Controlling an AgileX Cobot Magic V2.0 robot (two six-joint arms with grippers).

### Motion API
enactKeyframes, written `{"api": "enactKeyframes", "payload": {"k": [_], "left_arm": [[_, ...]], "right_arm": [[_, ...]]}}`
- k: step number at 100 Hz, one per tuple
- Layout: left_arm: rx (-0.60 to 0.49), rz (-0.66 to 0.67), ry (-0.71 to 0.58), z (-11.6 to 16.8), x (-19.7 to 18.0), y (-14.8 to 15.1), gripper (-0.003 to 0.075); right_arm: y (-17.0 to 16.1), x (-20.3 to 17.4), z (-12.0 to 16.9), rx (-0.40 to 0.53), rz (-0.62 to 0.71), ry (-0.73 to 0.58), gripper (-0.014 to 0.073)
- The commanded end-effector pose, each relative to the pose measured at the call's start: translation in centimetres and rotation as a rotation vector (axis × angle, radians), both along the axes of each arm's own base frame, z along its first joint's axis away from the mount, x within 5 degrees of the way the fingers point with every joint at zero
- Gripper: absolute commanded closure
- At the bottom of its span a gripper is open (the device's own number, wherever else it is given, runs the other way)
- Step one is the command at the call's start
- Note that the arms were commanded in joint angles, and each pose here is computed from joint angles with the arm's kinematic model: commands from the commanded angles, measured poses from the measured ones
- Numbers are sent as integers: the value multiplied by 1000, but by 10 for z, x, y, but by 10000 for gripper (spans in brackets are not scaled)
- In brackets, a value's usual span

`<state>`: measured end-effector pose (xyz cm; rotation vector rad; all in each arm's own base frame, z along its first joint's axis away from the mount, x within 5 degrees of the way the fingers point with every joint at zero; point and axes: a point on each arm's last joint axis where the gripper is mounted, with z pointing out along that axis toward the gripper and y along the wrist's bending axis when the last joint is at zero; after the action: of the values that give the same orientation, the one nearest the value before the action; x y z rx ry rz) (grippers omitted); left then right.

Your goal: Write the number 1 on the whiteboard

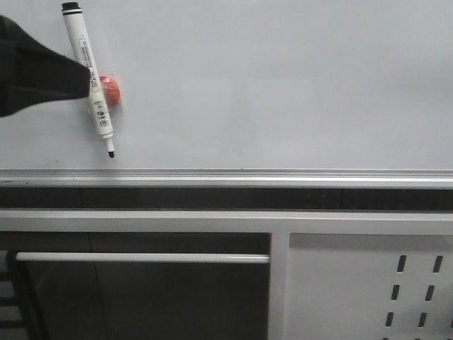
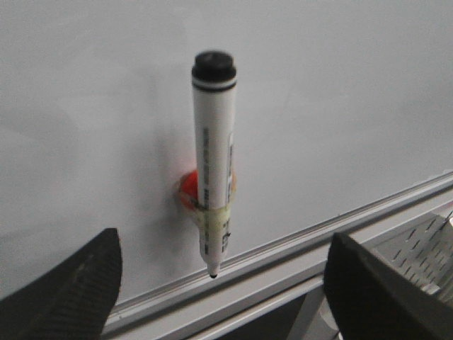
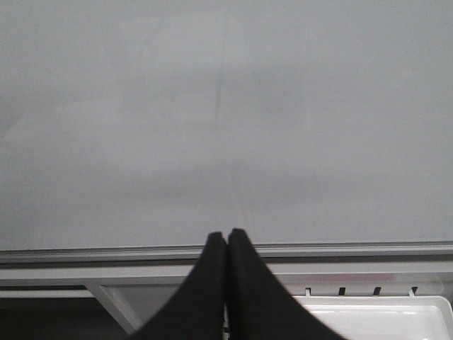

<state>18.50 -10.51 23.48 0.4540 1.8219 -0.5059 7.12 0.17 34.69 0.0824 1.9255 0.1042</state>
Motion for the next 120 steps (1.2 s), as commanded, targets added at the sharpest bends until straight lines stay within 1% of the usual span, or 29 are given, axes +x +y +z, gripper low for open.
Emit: {"api": "enactKeyframes", "payload": {"k": [1,10,22,32,40,65,81,94,120], "left_arm": [[-91,-20,-58,10,7,-8,176],[-136,-32,-79,8,11,-11,176],[-204,15,-56,3,19,-12,177],[-205,37,-14,-7,24,-13,189],[-204,33,-3,-13,28,-15,206],[-255,7,-43,-19,34,-21,289],[-266,2,-51,-21,35,-22,344],[-276,-5,-61,-22,36,-23,361],[-281,-5,-58,-25,38,-24,361]], "right_arm": [[0,3,15,-10,6,-84,662],[0,3,15,-10,6,-84,662],[0,3,15,-10,6,-84,662],[0,3,15,-10,6,-84,666],[0,3,15,-10,6,-84,666],[0,3,15,-10,6,-84,666],[0,3,15,-10,6,-84,666],[0,3,15,-10,6,-84,666],[0,3,15,-8,6,-84,666]]}}
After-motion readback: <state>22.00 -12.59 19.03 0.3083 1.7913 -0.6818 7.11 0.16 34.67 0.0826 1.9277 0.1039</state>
